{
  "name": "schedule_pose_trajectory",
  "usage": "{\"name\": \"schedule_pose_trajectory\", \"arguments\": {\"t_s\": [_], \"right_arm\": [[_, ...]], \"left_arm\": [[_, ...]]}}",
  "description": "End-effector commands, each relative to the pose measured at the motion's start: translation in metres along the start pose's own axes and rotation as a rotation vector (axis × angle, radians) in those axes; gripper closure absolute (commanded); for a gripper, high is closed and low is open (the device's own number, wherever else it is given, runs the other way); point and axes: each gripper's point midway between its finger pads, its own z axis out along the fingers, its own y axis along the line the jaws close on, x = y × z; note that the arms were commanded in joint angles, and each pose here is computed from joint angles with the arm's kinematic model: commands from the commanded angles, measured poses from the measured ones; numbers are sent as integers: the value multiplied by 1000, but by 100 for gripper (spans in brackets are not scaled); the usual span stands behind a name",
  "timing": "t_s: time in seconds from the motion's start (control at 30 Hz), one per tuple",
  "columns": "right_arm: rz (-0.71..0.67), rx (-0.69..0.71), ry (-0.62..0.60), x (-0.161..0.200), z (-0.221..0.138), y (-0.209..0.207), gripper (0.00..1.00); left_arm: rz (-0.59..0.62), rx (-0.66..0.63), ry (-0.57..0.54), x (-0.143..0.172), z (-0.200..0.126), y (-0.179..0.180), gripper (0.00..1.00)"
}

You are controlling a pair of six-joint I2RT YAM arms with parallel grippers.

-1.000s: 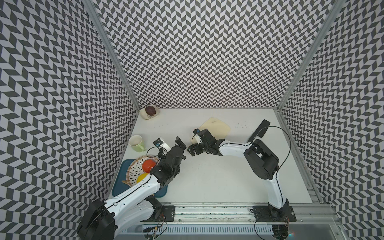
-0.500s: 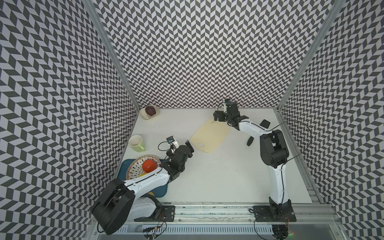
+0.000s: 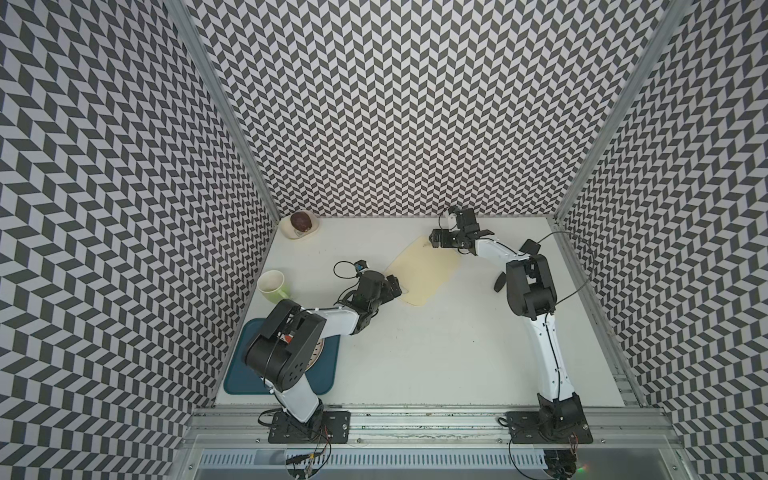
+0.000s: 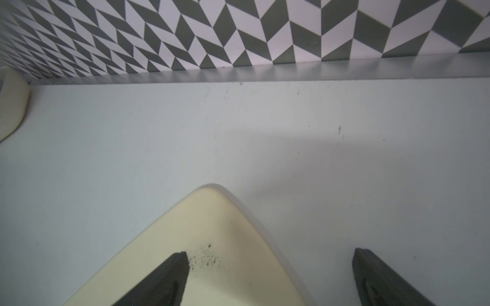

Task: Align the knife with the edge of the cutting board
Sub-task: Adjust the work surface at the center of the board.

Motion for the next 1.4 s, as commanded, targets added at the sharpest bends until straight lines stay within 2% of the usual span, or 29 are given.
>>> {"name": "schedule_pose_trajectory", "arguments": {"t_s": [0.0,0.13,0.27,0.57,0.8,0.83,0.9,1.13,1.37], "right_arm": [[26,-57,102,31,0,8,0],[40,-66,96,41,-12,14,0],[39,-46,85,44,-28,15,0],[25,-62,120,68,-40,35,1],[0,-80,127,101,-64,52,1],[66,-37,124,105,-68,46,1],[111,-32,119,115,-78,46,2],[169,-49,130,159,-110,56,2],[222,-69,111,176,-140,62,1]], "left_arm": [[-23,78,54,5,5,-18,0],[-33,89,95,13,12,-21,0],[-34,5,117,13,22,-9,0],[-30,-46,140,16,33,0,0],[-8,-134,87,4,24,17,0],[0,-143,81,2,22,19,0],[19,-164,71,0,21,22,0],[47,-187,82,4,22,30,0],[57,-178,77,3,16,29,0]]}}
